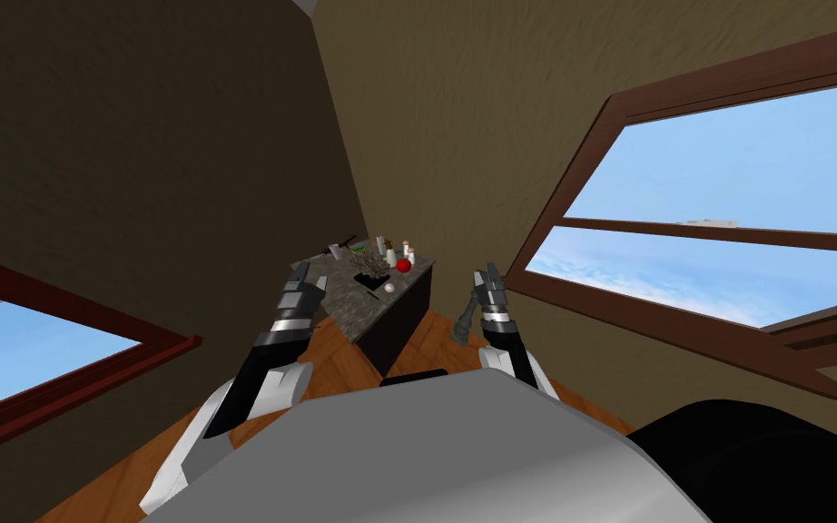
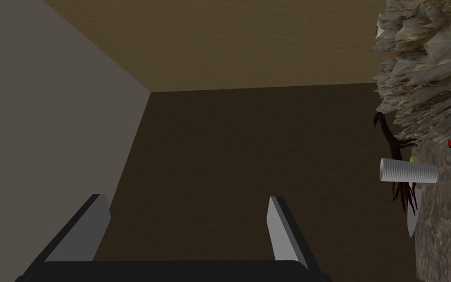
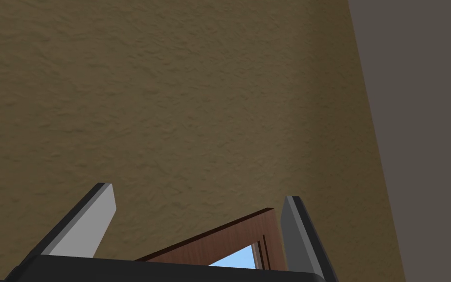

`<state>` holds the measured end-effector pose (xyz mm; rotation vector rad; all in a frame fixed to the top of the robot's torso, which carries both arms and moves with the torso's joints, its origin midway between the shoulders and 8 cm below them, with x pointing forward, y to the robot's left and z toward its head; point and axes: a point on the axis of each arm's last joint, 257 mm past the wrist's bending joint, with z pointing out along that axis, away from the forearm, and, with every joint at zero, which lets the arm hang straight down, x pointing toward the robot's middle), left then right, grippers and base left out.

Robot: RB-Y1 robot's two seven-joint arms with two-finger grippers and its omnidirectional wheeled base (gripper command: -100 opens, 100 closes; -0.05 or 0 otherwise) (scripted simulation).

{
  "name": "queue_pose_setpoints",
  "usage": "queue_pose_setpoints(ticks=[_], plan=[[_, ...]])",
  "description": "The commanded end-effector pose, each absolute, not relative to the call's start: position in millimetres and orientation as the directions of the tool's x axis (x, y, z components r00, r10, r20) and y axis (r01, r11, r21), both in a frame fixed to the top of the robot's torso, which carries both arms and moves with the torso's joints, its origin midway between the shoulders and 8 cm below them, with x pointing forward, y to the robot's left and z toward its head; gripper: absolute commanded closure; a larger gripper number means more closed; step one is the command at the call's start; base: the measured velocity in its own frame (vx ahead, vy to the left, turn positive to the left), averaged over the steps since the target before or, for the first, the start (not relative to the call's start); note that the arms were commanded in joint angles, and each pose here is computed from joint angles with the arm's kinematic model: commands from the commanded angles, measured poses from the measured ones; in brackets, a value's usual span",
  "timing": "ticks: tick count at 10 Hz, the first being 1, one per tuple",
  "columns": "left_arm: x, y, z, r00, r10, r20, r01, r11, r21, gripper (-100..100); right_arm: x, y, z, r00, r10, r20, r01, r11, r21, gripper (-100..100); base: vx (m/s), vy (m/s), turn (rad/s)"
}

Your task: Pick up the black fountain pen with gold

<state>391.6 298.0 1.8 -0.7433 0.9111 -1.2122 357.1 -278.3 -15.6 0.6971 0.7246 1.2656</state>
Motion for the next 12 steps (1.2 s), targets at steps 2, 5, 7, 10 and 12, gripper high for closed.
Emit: queue_pose_setpoints(ticks=[2,5,7,10,12], plan=[[404.1,307.7,-13.8,0.106,-0.973,-0.203,0.378,0.229,-0.897,-100,357.1,-278.3,-15.6,0.149,0.984,-0.095,-0.580,0.165,0.798,0,-0.015,0.004,-0.025],[417.9,321.2,-27.0,0.114,-0.963,-0.243,0.305,0.267,-0.914,-100,357.1,-278.3,-15.6,0.149,0.984,-0.095,-0.580,0.165,0.798,0,-0.016,0.004,-0.028],[421.1,325.0,-37.4,0.117,-0.963,-0.242,0.262,0.265,-0.928,-100,357.1,-278.3,-15.6,0.149,0.984,-0.095,-0.580,0.165,0.798,0,-0.009,0.003,-0.009],[428.5,334.7,-49.7,0.122,-0.957,-0.262,0.200,0.282,-0.938,-100,357.1,-278.3,-15.6,0.149,0.984,-0.095,-0.580,0.165,0.798,0,-0.009,0.003,-0.020],[434.9,344.2,-60.5,0.125,-0.951,-0.282,0.142,0.299,-0.944,-100,357.1,-278.3,-15.6,0.149,0.984,-0.095,-0.580,0.165,0.798,0,-0.009,0.001,-0.035]])
